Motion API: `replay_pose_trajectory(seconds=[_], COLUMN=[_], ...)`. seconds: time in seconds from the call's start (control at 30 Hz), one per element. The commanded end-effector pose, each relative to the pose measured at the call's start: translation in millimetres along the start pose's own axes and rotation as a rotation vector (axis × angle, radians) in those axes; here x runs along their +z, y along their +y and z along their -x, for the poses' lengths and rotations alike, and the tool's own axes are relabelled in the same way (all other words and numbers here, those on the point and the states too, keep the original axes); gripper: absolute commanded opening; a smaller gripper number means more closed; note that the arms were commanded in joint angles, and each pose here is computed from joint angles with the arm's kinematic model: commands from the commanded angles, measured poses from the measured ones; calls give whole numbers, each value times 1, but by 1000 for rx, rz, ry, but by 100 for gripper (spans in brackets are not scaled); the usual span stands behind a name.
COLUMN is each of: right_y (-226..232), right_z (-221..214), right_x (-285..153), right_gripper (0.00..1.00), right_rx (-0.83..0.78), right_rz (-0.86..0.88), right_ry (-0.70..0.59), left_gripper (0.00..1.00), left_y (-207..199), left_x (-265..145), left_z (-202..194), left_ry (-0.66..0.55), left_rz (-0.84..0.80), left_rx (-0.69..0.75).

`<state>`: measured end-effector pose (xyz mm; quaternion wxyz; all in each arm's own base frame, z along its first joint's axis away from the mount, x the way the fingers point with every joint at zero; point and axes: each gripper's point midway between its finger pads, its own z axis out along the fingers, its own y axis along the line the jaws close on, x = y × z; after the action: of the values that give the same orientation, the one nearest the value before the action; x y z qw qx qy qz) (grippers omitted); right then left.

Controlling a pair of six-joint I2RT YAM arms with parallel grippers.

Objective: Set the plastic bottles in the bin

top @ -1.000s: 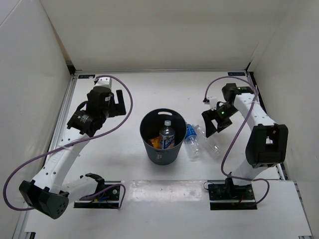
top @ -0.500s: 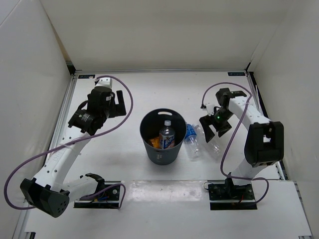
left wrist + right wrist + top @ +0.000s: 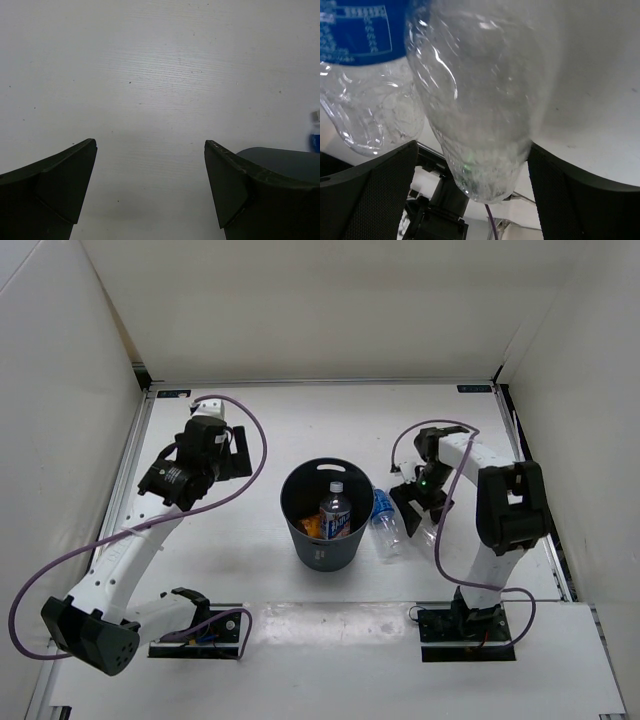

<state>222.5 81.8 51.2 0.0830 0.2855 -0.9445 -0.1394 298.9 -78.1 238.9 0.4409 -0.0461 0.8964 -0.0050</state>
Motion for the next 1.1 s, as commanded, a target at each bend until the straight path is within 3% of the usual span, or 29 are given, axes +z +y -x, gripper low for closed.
replay_pose_trajectory(seconds=[0.0, 0.27, 0.37, 0.4, 0.57, 0.73, 0.83, 0.9, 0.97, 1.07], right_y=[3, -6, -8, -9, -13, -22, -31, -34, -37, -35], right_z=[0, 0, 6, 6, 13, 25, 35, 43, 49, 61], right_x=[4, 6, 4, 5, 2, -17, -44, -66, -92, -143], right_gripper=[90, 90, 78, 70, 64, 42, 30, 30, 24, 3], right_rx=[17, 90, 91, 94, 107, 117, 112, 100, 96, 116], right_rz=[5, 71, 47, 48, 41, 8, -35, -56, -81, -136], right_ry=[51, 95, 95, 100, 88, 30, -47, -105, -187, -345], left_gripper=[99, 99, 99, 99, 99, 99, 99, 99, 99, 99], left_y=[8, 11, 11, 12, 9, 7, 5, 4, 3, 2], left_x=[-10, -15, -13, -12, -9, -4, -3, -1, 0, 3], left_z=[8, 10, 10, 11, 14, 18, 20, 22, 20, 23], left_ry=[-28, -24, -21, -21, -19, -25, -32, -38, -37, -43], left_rz=[22, 37, 41, 44, 41, 46, 41, 39, 36, 34], left_rx=[-20, -10, -6, -10, -9, -3, -8, -10, -10, -12])
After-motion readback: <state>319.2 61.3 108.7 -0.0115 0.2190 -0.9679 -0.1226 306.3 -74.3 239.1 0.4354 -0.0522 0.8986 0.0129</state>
